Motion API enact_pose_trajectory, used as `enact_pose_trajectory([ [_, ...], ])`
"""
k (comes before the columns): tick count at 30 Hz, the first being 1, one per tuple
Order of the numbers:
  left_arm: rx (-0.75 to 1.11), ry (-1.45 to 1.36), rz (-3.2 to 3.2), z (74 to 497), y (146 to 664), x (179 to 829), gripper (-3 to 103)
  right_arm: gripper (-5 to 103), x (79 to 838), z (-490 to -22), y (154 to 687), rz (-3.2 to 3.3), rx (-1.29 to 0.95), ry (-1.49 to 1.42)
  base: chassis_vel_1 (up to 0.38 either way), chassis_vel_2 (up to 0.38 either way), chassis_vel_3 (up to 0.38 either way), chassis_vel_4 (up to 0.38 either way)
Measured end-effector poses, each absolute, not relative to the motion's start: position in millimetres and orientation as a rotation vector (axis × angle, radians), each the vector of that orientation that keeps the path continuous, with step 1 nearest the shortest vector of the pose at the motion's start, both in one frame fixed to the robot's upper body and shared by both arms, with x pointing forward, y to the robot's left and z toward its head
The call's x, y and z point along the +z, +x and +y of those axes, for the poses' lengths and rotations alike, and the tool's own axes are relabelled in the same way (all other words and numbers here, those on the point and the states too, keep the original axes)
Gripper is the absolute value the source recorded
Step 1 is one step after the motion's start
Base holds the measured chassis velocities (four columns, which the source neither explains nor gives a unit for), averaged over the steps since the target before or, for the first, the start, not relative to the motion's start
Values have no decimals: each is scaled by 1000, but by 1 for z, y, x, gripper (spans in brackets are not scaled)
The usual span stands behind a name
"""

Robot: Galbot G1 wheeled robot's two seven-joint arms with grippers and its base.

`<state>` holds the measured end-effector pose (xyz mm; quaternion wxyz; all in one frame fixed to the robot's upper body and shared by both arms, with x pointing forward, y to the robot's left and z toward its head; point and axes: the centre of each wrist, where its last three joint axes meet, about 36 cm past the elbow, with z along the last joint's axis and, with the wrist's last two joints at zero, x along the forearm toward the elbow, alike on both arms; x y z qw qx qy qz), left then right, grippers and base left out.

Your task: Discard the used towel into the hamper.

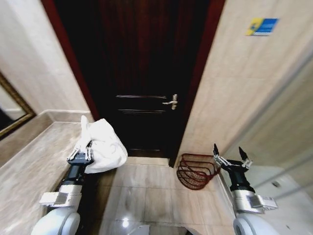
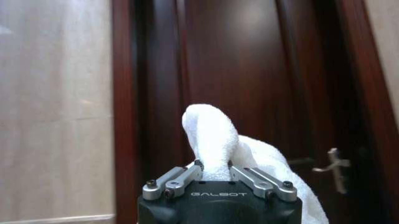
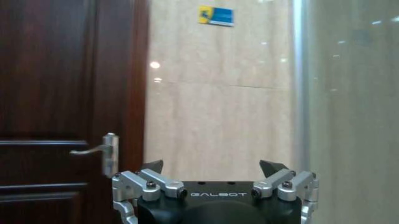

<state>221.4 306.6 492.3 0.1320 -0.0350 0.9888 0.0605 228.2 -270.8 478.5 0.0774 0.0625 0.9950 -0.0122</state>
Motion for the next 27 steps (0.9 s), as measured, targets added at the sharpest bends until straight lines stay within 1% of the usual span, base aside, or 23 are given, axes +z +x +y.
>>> enact_pose_trajectory([
  [5,157,-105,2857,307,222,494,7,100,479,-270,228,2984,-33,187,-114,-107,-95,-105],
  [9,153,-105,2850,307,222,496,7,100,479,-270,228,2985,-32,184,-65,-77,-2,0],
  [15,152,-107,2849,307,222,496,7,100,479,-271,227,2987,-34,186,-44,-80,55,85],
  [27,154,-107,2848,307,221,494,7,100,477,-271,227,2985,-34,189,-48,-146,55,138],
])
